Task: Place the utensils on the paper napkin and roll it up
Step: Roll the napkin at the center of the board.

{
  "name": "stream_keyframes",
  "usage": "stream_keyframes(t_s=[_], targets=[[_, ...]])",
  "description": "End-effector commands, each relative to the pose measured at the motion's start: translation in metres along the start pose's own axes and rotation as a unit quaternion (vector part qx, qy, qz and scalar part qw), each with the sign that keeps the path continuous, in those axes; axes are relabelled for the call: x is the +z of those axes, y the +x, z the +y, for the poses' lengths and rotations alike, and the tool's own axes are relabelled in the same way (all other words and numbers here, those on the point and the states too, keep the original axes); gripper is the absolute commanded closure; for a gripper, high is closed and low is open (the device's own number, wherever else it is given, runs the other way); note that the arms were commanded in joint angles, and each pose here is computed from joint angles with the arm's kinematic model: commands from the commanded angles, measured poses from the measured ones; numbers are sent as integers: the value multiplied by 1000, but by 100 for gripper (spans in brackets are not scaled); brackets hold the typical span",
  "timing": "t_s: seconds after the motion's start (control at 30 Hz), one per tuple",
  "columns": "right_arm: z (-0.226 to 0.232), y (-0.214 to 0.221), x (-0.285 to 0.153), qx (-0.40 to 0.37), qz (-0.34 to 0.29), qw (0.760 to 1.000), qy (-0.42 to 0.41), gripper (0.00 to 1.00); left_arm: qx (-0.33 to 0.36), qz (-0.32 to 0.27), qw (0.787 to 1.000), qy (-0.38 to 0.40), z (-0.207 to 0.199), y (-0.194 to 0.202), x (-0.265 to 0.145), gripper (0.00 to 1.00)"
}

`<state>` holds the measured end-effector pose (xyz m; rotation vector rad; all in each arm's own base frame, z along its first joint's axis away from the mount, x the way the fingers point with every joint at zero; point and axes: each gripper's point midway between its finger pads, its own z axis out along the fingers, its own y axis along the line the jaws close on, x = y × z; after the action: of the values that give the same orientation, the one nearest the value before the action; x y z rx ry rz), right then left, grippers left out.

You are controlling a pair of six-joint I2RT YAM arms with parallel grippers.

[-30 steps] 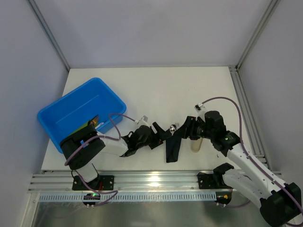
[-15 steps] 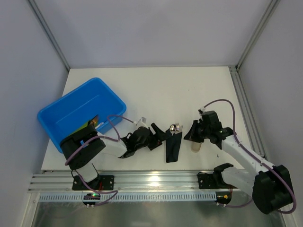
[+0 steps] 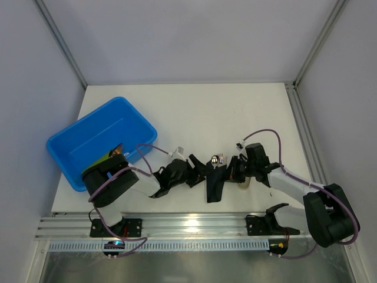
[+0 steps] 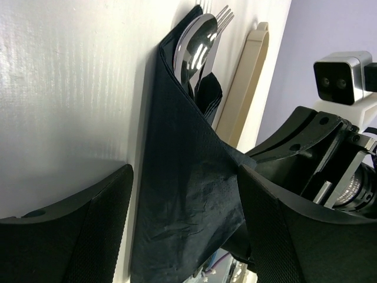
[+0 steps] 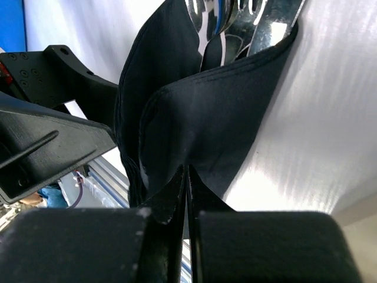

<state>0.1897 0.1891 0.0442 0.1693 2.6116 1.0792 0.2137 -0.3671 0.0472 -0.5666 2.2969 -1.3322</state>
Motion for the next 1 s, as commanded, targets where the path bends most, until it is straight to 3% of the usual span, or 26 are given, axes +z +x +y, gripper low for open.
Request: stream_keyframes(t_s=[0.0,0.43,0.97], targets=[[12,-6,7,-15,-8,999,-32,96,-16,6,999,31,-10,1,3,28],[22,-1,28,-28,6,998,-51,96,-9,-1,999,47,-17,-1,-2,33],[7,5,48,-27,10,999,-16,96,-6,4,997,74,-40,12,-2,34]])
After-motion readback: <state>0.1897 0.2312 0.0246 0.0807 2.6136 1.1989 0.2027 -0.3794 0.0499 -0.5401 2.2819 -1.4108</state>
